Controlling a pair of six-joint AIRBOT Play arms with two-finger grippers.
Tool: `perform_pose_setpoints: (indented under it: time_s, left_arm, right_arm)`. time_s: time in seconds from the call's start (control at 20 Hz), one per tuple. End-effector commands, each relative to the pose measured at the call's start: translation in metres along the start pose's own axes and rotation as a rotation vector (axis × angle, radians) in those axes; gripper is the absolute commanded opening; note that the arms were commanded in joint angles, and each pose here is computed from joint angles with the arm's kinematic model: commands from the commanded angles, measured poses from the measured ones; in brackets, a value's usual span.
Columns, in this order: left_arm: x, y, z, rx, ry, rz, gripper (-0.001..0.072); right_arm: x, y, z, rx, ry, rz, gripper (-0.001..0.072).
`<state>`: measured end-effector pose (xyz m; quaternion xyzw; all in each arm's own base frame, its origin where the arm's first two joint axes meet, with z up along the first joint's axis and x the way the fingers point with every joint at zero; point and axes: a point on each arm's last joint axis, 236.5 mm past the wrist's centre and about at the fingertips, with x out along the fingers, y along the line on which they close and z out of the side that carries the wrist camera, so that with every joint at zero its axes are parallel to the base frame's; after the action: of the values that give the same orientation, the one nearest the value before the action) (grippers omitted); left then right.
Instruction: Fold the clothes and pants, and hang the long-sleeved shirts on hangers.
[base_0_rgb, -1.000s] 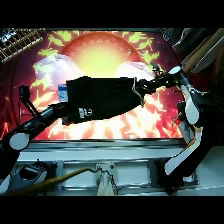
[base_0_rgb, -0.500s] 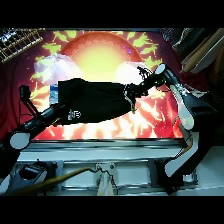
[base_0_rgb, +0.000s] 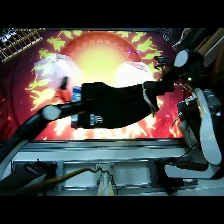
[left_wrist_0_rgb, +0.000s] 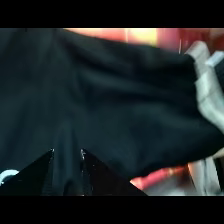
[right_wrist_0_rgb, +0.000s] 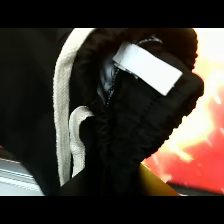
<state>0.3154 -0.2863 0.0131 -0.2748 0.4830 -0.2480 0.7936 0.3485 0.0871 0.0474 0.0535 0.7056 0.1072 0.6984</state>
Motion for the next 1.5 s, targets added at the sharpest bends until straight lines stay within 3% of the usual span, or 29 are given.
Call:
perform_pose_setpoints:
  time_s: [0.0, 0.2, 0.3, 0.65, 0.8, 1.0, 1.1, 1.3, 1.45]
  left_arm:
    - [0.090, -0.051, -0.078, 0.000, 0.280, -0.048, 0.0110]
    - [0.150, -0.106, -0.122, -0.081, 0.469, -0.139, 0.0109]
    - [0.169, -0.115, -0.127, -0.120, 0.504, -0.164, 0.0025]
    - [0.185, -0.127, -0.156, -0.199, 0.565, -0.171, 0.0025]
    - [0.157, -0.141, -0.129, -0.105, 0.568, -0.248, 0.0026]
    - [0.059, -0.146, -0.045, 0.235, 0.512, -0.427, 0.0024]
    - [0.009, -0.104, -0.004, 0.297, 0.468, -0.303, 0.0024]
    - [-0.105, 0.045, 0.081, 0.225, 0.185, 0.259, 0.0024]
    - [-0.189, 0.080, 0.079, 0.092, 0.028, 0.358, 0.0025]
  right_arm:
    - [-0.035, -0.014, -0.020, 0.033, -0.044, -0.084, 0.0054]
    - [-0.047, -0.011, -0.030, 0.049, -0.049, -0.084, 0.0054]
    - [-0.055, -0.010, -0.037, 0.045, -0.058, -0.084, 0.0054]
    - [-0.084, -0.004, -0.051, 0.031, -0.140, -0.082, 0.0054]
    - [-0.084, -0.004, -0.051, 0.049, -0.141, -0.082, 0.0054]
    - [-0.078, 0.025, -0.046, -0.025, -0.165, -0.072, 0.0053]
    - [-0.071, 0.055, -0.036, -0.081, -0.208, -0.062, 0.0053]
    - [-0.032, 0.122, -0.032, -0.222, -0.202, -0.062, 0.0053]
    - [0.023, 0.190, -0.025, -0.336, -0.207, -0.023, 0.0054]
